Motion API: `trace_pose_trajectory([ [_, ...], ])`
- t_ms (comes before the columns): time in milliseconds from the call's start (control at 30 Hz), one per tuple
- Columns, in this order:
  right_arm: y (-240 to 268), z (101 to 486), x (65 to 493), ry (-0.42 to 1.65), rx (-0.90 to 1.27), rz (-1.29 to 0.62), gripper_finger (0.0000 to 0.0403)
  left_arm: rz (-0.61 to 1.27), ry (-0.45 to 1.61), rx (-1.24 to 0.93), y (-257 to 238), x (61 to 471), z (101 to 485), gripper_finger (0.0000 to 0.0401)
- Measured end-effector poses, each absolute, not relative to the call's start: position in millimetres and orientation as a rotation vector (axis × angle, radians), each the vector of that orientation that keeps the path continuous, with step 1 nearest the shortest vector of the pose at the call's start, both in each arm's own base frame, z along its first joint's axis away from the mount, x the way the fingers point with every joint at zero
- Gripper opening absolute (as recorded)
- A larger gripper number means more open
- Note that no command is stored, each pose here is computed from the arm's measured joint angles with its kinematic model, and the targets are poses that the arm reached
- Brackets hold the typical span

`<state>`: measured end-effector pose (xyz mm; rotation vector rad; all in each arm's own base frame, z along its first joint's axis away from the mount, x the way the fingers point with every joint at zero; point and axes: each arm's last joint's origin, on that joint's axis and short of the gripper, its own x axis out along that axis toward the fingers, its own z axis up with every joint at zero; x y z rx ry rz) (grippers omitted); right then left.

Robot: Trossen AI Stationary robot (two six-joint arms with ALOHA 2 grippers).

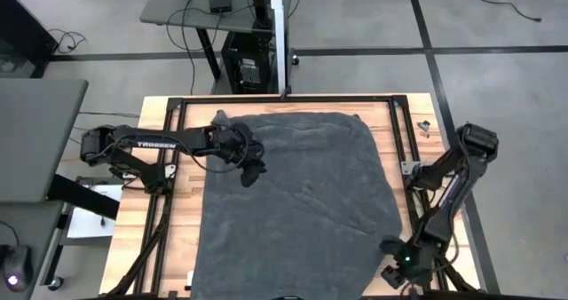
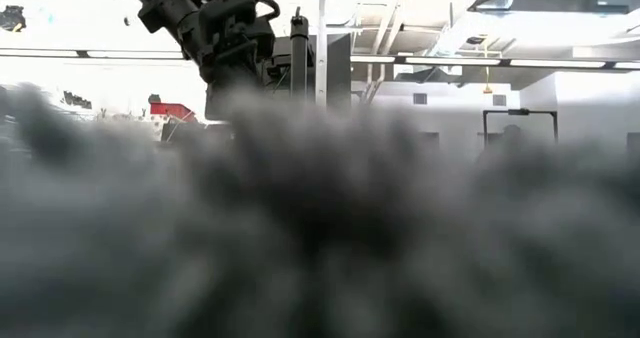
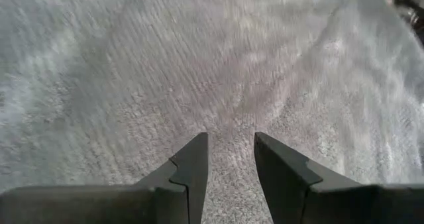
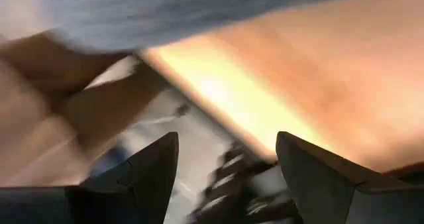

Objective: Roll towel
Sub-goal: Fold the black towel

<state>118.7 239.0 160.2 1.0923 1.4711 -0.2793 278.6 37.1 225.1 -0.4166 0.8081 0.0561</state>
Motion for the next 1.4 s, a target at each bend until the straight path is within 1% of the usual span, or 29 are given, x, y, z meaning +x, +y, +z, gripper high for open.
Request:
trace_pose_trajectory([
  [100, 240.6, 140.7, 125.0, 1.47, 0.986, -0.295, 0.0248, 0.019, 0.877, -0.433, 23.3, 288.5, 207.9, 0.0106],
  [233, 241.7, 135.0, 139.0, 1.434, 0.932, -0.23, 0.0248, 0.008, 0.954, -0.47, 7.7, 301.6, 181.8, 0.0106],
  [333, 230.9, 142.0, 150.7, 1.357, 0.861, -0.215, 0.0248, 0.024, 1.0, -0.517, -0.3, 308.1, 165.3, 0.0106],
  [500, 197.6, 168.3, 170.4, 1.222, 0.777, -0.262, 0.0248, 0.032, 1.069, -0.53, -8.6, 312.9, 143.8, 0.0106],
  [567, 179.5, 177.6, 178.9, 1.183, 0.73, -0.268, 0.0248, 0.032, 1.086, -0.528, -10.1, 313.8, 138.6, 0.0106],
  [667, 149.7, 191.3, 198.8, 1.049, 0.659, -0.279, 0.0248, 0.023, 1.087, -0.517, -10.3, 314.0, 137.8, 0.0106],
  [767, 120.6, 195.4, 221.2, 0.962, 0.599, -0.306, 0.0248, 0.012, 1.073, -0.502, -7.4, 314.6, 139.5, 0.0106],
  [900, 94.2, 198.5, 237.6, 0.991, 0.685, -0.253, 0.0248, 0.004, 1.058, -0.485, -0.7, 313.3, 144.6, 0.0106],
  [1033, 98.0, 213.1, 224.7, 1.014, 0.818, -0.25, 0.0248, -0.005, 1.055, -0.475, 4.0, 312.6, 145.7, 0.0106],
  [1133, 109.6, 218.9, 203.5, 1.077, 0.916, -0.32, 0.0248, -0.005, 1.054, -0.474, 5.5, 312.5, 145.7, 0.0106],
  [1300, 140.5, 213.8, 168.3, 1.196, 1.009, -0.458, 0.0248, -0.036, 1.051, -0.421, 5.6, 312.5, 145.7, 0.0106],
  [1400, 153.9, 204.8, 161.8, 1.156, 1.001, -0.535, 0.0248, -0.043, 1.05, -0.408, 5.5, 312.5, 145.6, 0.0106],
])
